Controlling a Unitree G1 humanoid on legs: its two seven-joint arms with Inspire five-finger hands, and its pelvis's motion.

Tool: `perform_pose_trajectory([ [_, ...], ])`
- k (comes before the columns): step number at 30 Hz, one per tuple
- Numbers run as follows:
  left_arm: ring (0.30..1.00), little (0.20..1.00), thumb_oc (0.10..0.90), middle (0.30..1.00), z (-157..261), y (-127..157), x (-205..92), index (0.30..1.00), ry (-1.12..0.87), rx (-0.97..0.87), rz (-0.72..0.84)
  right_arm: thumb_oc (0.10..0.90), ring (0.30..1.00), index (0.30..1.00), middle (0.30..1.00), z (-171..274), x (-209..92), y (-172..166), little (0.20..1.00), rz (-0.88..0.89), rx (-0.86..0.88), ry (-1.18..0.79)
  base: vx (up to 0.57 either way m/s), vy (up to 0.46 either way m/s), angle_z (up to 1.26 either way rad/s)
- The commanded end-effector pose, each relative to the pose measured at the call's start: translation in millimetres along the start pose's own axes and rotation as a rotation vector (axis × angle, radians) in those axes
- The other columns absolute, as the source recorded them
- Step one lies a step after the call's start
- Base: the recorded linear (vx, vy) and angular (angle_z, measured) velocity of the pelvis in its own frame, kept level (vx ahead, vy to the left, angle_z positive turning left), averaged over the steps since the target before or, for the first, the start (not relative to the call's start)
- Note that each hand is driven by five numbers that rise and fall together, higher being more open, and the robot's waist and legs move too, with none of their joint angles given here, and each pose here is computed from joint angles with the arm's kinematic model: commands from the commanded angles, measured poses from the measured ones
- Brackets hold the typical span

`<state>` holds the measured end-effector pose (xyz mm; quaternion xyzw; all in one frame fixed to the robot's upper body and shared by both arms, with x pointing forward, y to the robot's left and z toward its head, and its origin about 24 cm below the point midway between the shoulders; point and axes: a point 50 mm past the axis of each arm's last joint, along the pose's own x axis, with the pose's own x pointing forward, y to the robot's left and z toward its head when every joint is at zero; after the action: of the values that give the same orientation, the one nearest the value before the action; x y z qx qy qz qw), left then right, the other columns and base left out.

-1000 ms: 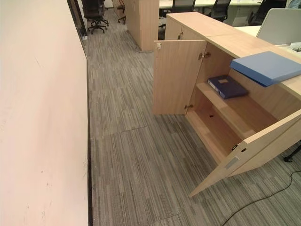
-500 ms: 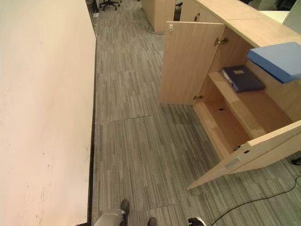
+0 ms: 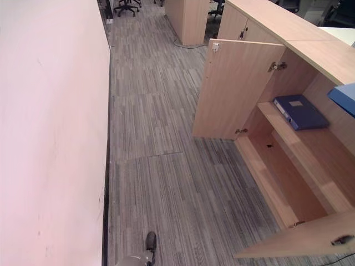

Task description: Put the empty folder in the office cabinet

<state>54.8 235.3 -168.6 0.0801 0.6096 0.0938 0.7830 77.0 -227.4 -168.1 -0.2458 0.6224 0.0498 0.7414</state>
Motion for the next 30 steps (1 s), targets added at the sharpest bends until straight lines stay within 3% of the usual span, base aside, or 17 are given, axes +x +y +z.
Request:
perform_pose_trajectory([
  [1, 0.900, 0.900, 0.800, 0.900, -29.4, 12.2, -4.4, 0.900, 0.080, -0.001, 0.038, 0.800, 0.900, 0.900, 0.900, -3.9, 0.3, -17.4, 0.900, -0.031, 0.002, 0.006, 0.11, 0.175, -0.08],
  [8, 0.900, 0.900, 0.800, 0.900, -43.0, 23.1, -7.3, 0.900, 0.127, -0.005, 0.062, 0.800, 0.900, 0.900, 0.900, 15.5, 0.3, -30.1, 0.900, -0.076, 0.022, -0.054, 0.23, 0.302, 0.17],
  [18, 0.900, 0.900, 0.800, 0.900, -41.2, 20.7, -6.8, 0.900, 0.121, 0.000, 0.053, 0.800, 0.900, 0.900, 0.900, 43.3, -1.9, -42.8, 0.900, -0.112, -0.007, -0.157, 0.19, -0.076, 0.11],
  [26, 0.900, 0.900, 0.800, 0.900, -19.4, 16.1, -2.6, 0.900, 0.059, 0.020, 0.050, 0.800, 0.900, 0.900, 0.900, 13.9, -0.4, -44.0, 0.900, -0.119, -0.020, -0.054, 0.26, -0.165, 0.23],
  [30, 0.900, 0.900, 0.800, 0.900, 8.4, 16.2, 1.0, 0.900, -0.017, 0.045, 0.056, 0.800, 0.900, 0.900, 0.900, 2.7, -0.7, -47.6, 0.900, -0.139, 0.070, -0.021, 0.18, -0.153, 0.36],
])
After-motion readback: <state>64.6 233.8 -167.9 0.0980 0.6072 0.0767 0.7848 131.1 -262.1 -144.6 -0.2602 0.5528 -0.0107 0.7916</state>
